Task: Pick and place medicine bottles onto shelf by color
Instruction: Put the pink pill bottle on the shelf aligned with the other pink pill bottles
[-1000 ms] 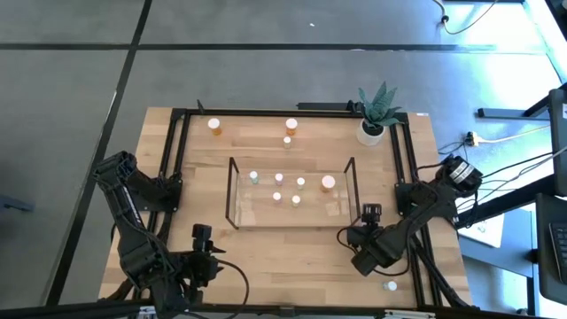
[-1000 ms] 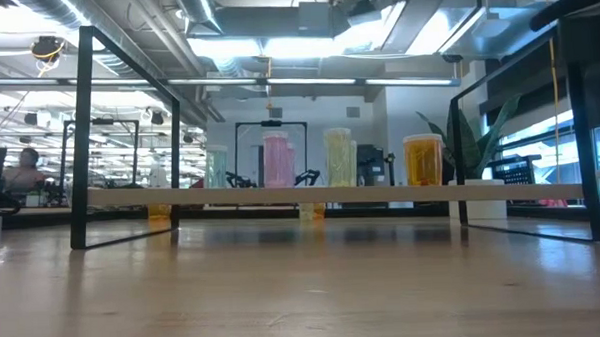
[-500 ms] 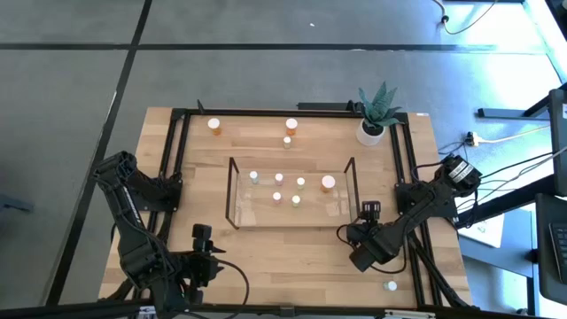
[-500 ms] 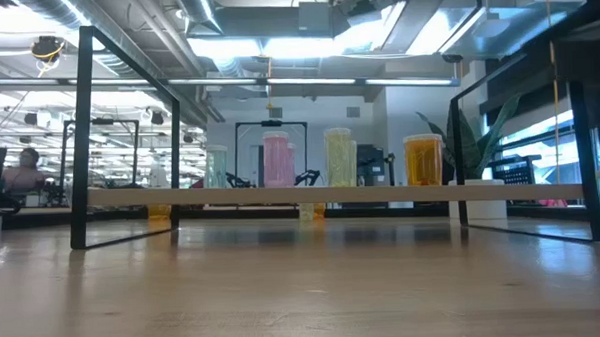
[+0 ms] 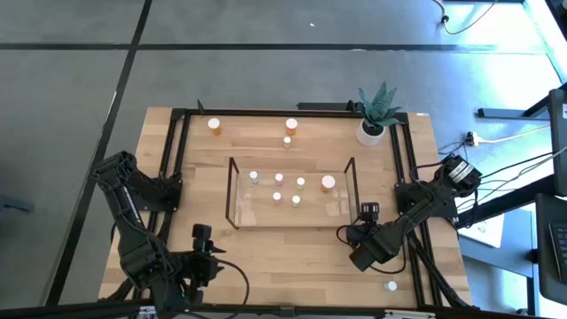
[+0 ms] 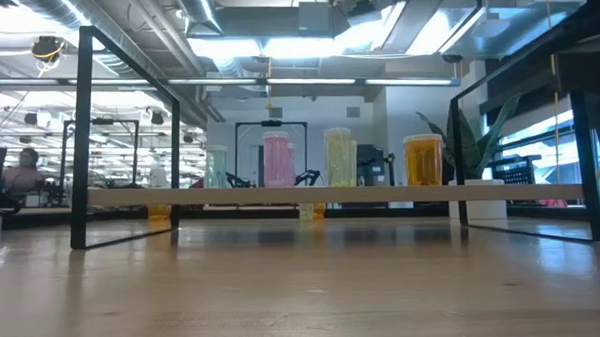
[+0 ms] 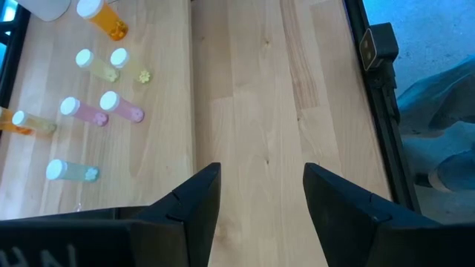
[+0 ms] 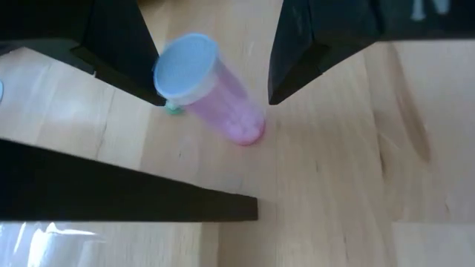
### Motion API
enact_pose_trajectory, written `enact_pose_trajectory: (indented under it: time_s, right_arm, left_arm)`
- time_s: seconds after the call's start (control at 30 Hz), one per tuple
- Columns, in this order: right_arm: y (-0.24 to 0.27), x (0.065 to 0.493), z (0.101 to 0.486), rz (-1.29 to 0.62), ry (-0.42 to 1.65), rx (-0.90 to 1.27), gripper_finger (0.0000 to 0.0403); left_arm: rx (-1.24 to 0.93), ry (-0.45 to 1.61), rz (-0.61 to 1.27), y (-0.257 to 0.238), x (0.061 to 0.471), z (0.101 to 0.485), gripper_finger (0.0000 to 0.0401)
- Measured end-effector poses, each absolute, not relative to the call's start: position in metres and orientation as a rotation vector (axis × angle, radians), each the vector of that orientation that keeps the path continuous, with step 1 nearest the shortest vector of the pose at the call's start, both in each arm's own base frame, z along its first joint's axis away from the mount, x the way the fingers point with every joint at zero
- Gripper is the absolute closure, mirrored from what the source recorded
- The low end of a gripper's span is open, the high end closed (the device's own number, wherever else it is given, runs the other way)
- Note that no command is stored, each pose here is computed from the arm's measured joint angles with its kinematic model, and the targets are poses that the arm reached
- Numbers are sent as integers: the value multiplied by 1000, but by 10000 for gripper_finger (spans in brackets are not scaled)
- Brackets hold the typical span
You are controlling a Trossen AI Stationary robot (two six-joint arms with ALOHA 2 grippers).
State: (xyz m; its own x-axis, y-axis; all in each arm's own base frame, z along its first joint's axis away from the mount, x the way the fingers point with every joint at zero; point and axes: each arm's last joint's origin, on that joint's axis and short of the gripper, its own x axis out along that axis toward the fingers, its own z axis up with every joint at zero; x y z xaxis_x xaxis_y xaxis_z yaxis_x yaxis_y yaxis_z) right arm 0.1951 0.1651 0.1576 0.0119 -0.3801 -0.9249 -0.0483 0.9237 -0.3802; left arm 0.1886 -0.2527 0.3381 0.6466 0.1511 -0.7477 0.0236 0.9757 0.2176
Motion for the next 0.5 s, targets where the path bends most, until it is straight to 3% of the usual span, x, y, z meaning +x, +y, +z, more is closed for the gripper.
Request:
enact_pose_trajectory:
  time_s: [0.17, 0.5]
  right_arm:
    - [165, 195, 158, -268, 1549, -338, 174]
    - [168, 196, 157, -235, 1563, -292, 243]
  left_arm:
    - [216, 866, 73, -253, 189, 338, 216]
    - [217, 867, 73, -253, 189, 338, 216]
